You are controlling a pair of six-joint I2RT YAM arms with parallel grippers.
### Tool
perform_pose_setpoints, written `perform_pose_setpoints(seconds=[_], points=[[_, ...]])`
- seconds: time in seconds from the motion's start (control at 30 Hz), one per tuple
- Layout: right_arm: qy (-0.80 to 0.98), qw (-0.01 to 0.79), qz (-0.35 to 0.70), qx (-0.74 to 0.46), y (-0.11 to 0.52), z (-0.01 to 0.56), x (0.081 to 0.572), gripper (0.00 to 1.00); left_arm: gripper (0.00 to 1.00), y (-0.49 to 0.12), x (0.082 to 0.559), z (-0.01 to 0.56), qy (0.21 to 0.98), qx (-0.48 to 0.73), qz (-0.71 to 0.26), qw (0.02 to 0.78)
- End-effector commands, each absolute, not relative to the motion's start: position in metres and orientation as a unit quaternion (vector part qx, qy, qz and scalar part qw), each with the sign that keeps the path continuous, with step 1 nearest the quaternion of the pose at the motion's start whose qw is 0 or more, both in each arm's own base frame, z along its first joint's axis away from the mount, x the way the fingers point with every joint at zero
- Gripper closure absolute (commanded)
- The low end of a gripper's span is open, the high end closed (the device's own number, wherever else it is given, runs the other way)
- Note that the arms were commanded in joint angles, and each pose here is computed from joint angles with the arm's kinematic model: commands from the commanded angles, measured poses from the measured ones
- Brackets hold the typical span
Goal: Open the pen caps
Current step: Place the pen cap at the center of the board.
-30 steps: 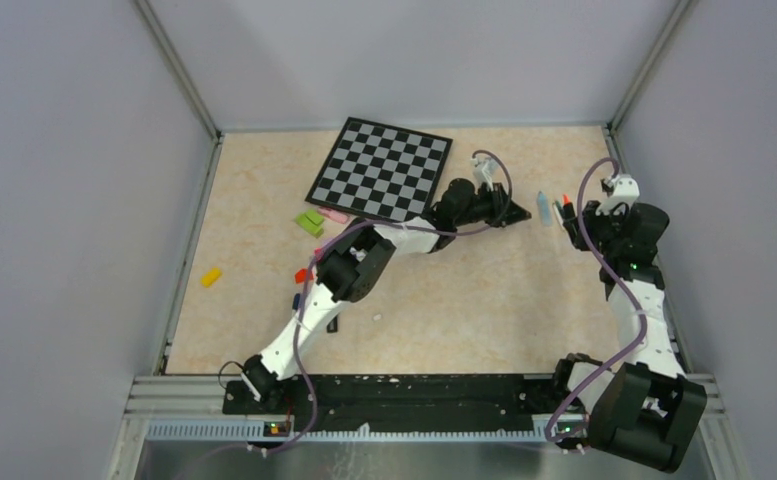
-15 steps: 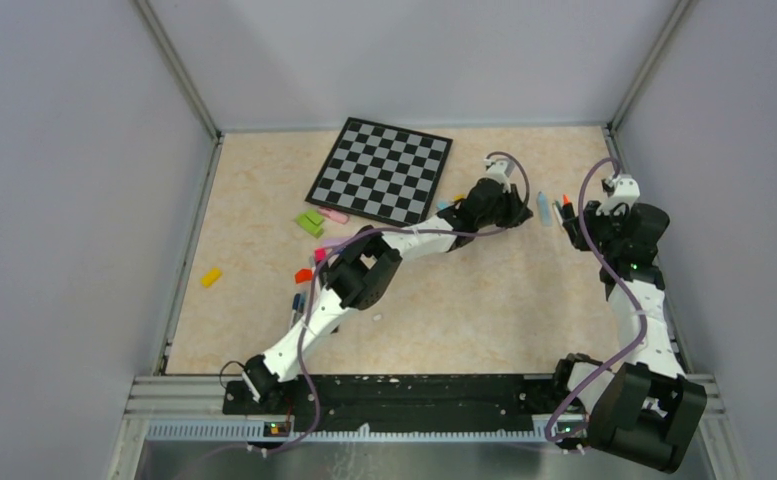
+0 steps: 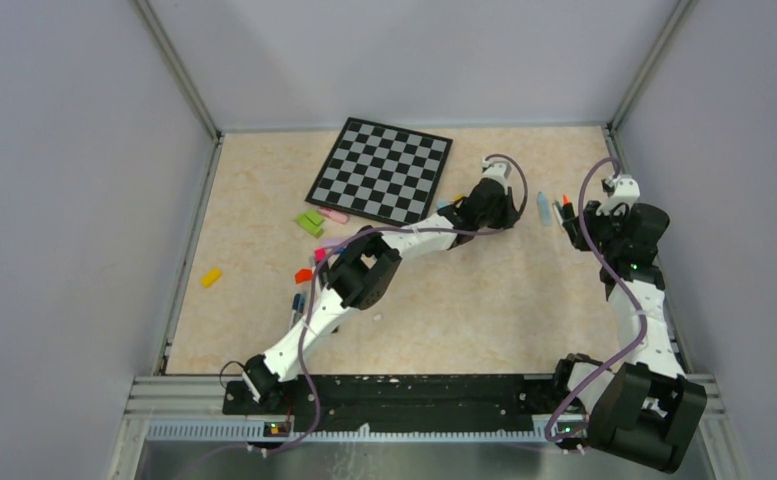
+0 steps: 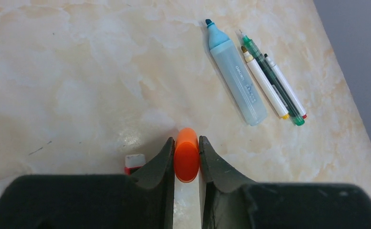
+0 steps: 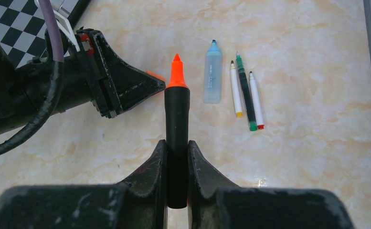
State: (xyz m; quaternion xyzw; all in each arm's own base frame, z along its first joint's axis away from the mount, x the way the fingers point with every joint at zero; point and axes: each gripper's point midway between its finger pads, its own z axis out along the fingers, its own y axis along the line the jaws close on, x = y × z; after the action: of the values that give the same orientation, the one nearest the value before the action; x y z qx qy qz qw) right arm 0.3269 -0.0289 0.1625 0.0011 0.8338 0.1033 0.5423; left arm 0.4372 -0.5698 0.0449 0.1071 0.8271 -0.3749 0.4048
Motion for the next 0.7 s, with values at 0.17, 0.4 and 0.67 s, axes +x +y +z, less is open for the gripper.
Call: perform_pose_setpoints(seconds=[0.17,0.4,0.67], points=[[0.819,0.565,0.1,-0.002,-0.033,0.178,0.332,1.0,0.66,-0.559,0.447,0.068,0.825,0.117,-0.339,0.436],[0.821,0.563,0.098,-0.002,-0.033,0.176,0.333,1.0,0.55,-0.563,0.444,0.099,0.808,0.137,-0.355,0.45],[0.823,0.56,0.093,-0.001,-0.035,0.173,0.333,1.0,0.5,-0.561,0.44,0.161,0.773,0.163,-0.373,0.487]])
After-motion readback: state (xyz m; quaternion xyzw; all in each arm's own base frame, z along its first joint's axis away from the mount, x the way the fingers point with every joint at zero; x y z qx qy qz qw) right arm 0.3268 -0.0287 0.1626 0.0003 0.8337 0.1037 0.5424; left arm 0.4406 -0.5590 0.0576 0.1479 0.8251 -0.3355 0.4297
